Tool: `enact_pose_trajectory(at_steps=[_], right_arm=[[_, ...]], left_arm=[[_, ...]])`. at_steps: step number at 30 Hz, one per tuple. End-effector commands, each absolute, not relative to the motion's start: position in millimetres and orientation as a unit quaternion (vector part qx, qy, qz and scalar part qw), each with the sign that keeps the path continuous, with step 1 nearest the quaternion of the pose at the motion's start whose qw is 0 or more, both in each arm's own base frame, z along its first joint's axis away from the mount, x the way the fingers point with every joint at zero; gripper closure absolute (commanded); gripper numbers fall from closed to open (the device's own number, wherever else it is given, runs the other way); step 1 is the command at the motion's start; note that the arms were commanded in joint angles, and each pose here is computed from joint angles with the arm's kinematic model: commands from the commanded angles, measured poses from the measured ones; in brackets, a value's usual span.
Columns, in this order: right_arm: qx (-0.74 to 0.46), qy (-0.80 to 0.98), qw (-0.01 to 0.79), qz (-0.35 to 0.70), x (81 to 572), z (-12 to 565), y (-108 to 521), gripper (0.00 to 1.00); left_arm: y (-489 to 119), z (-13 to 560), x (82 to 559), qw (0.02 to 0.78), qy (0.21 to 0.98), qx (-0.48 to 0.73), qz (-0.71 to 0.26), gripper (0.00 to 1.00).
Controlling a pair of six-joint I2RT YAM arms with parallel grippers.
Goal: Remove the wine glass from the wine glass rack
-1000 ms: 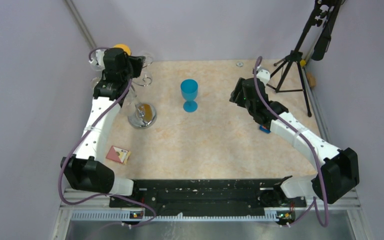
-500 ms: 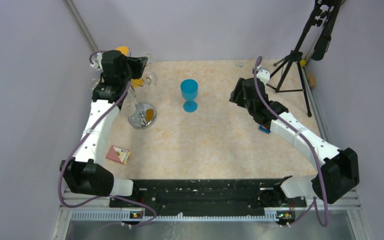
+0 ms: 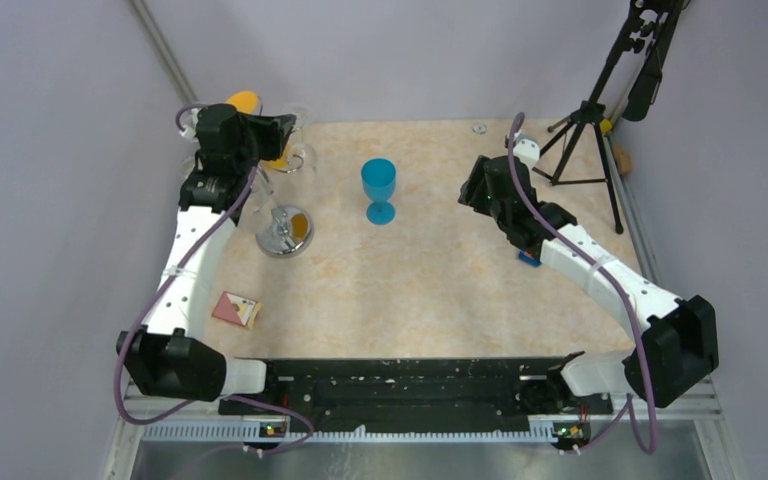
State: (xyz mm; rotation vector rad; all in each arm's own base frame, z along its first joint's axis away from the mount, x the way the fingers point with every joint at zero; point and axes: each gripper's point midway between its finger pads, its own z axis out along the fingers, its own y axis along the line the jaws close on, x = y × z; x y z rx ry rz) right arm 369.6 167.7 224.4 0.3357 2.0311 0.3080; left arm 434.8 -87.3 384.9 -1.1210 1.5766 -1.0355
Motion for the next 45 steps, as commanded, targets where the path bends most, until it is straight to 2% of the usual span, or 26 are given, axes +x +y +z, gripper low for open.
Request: enact_pose_trajectory(at_steps=[1, 18, 30, 38, 45], right_arm=[[0.15, 0.828, 0.522, 0.14, 373, 241, 165, 0.43], [0.155, 0.827, 0.522, 0.142, 372, 242, 164, 0.43], [0.161, 0.826, 0.522, 0.141, 371, 241, 162, 0.41], [0.168, 0.824, 0.522, 0.141, 370, 242, 160, 0.41], [0.171, 0.822, 0.523, 0.145, 369, 243, 161, 0.41]], left_arm=[[-83, 422, 414, 0.499, 0.614, -0.428, -0.437, 1.0], [-41, 428, 422, 0.557, 0.597, -0.444, -0.369, 1.0], [-40, 443, 454, 0.521, 0.569, -0.439, -0.46, 1.0], [-67, 461, 465, 0.463, 0.55, -0.415, -0.557, 1.0], [-74, 476, 457, 0.477, 0.549, -0.377, -0.574, 1.0]])
